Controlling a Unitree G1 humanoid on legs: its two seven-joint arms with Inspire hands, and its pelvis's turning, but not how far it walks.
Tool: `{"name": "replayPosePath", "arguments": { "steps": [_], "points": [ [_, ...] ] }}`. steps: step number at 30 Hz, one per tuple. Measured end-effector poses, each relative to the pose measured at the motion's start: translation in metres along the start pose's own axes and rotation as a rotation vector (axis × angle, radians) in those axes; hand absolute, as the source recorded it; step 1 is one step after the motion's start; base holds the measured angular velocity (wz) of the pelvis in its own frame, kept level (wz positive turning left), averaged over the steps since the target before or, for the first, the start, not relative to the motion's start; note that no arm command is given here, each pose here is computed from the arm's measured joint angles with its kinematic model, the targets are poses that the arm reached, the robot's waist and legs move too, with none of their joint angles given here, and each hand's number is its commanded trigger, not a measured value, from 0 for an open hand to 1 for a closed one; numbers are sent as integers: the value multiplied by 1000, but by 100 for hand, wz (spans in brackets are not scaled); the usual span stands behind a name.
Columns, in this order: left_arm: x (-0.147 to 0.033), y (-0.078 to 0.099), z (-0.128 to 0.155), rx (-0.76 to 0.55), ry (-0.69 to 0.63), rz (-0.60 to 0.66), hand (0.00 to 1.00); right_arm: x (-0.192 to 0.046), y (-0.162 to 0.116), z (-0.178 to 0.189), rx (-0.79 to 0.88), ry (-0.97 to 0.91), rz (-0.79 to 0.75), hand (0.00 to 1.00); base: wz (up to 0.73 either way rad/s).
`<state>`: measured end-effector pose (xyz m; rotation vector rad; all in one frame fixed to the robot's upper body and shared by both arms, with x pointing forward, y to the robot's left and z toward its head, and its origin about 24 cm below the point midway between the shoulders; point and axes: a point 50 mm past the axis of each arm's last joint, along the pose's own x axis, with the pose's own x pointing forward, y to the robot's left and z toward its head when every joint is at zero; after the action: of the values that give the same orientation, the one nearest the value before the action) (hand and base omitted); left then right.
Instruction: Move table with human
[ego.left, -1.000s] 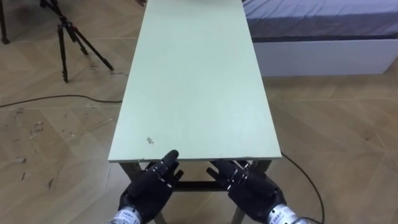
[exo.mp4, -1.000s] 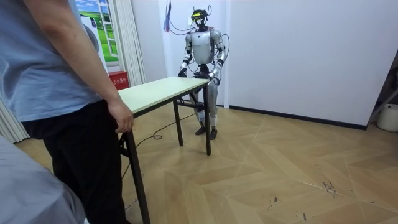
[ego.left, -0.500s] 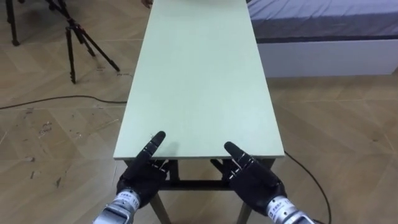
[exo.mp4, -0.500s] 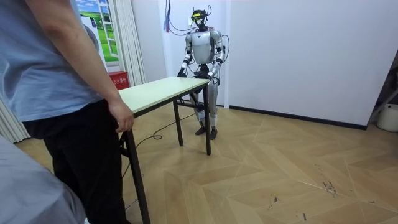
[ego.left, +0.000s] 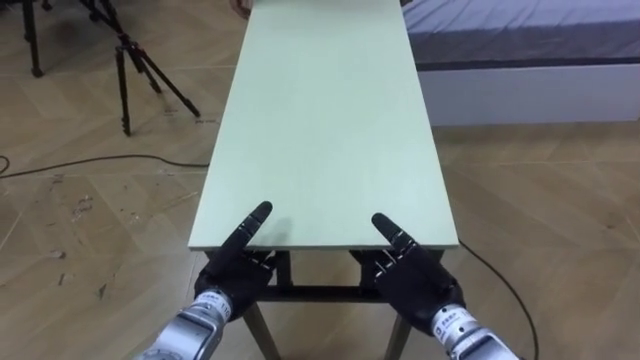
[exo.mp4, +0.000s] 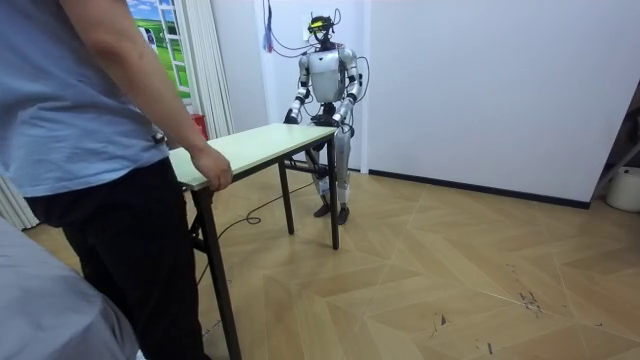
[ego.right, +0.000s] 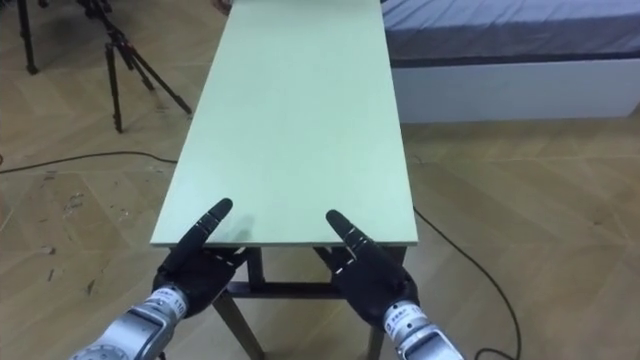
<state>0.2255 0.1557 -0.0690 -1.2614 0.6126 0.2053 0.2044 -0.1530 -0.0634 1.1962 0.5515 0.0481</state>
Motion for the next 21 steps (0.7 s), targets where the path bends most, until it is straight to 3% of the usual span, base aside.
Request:
{"name": "replayPosePath", "arguments": {
  "steps": [5,18,19,20,21],
  "points": [
    [1,-2,-2,-45,-16,-5,0,4,6,-1,124,-50,-12,0,-1],
    [2,-17,-7,-69,-35,20,0,7,19,4,134,-84,-112,0,0],
    [2,-18,-7,-70,-35,20,3,7,19,4,139,-86,-113,0,0],
    [2,-18,-7,-70,-36,22,42,8,20,3,155,-89,-116,0,0],
    [2,-18,-7,-70,-37,27,56,8,21,3,165,-90,-118,0,0]
  ]
}}
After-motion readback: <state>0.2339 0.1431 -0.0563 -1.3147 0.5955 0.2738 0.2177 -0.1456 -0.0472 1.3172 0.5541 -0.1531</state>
